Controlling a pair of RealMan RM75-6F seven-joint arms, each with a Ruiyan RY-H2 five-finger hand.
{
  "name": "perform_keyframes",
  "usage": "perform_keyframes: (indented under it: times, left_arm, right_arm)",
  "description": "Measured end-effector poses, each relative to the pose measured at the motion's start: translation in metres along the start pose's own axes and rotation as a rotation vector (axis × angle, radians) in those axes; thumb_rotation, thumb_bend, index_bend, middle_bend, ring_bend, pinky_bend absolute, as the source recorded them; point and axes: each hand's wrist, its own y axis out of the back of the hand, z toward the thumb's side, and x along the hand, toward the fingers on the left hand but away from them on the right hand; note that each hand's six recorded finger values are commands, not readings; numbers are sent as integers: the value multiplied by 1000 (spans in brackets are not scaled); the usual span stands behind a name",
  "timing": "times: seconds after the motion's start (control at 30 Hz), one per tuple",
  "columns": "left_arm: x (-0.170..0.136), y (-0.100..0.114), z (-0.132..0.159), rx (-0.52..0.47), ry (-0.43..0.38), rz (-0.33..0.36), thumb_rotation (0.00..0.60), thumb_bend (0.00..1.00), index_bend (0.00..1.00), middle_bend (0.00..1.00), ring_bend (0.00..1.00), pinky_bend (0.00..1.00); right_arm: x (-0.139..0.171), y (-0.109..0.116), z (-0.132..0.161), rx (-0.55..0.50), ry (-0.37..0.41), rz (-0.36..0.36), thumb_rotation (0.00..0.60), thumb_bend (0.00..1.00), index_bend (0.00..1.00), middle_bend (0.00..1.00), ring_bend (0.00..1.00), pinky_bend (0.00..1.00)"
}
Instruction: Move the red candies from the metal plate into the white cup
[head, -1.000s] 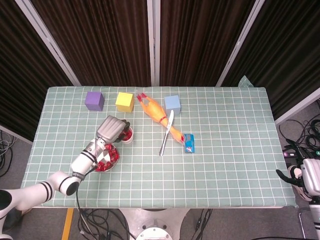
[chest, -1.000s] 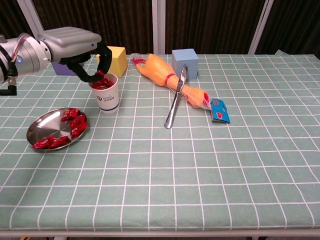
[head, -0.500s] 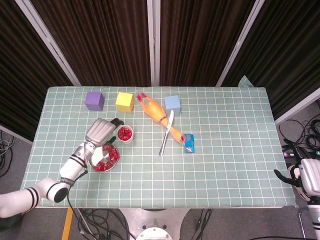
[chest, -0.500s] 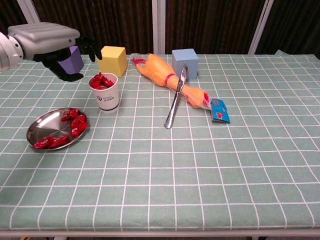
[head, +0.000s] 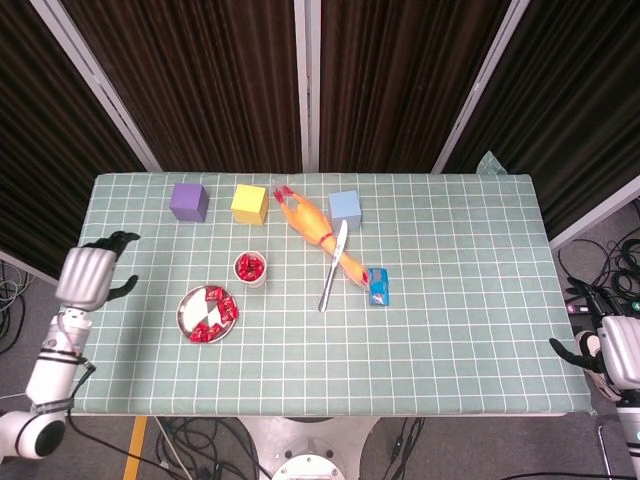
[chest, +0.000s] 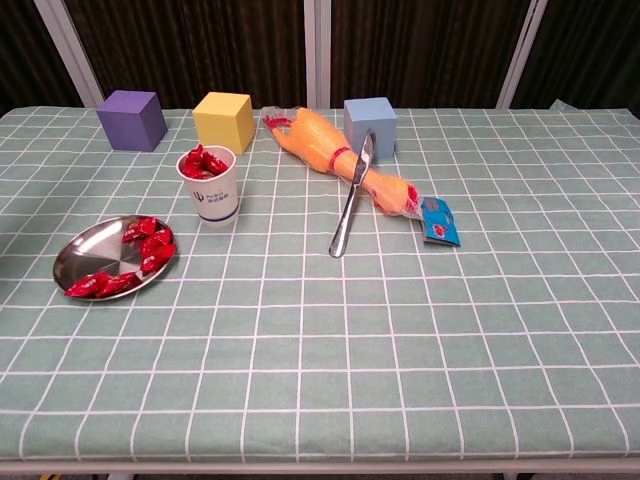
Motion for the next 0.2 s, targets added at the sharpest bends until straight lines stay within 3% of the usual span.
perform_keyframes:
  times: [0.2]
  left_arm:
    - [-53, 4, -45, 19, 125, 26, 600, 262, 307, 365, 279, 337]
  right_arm:
    - [0, -4, 3, 16, 19, -12, 600, 117, 121, 98, 0, 85]
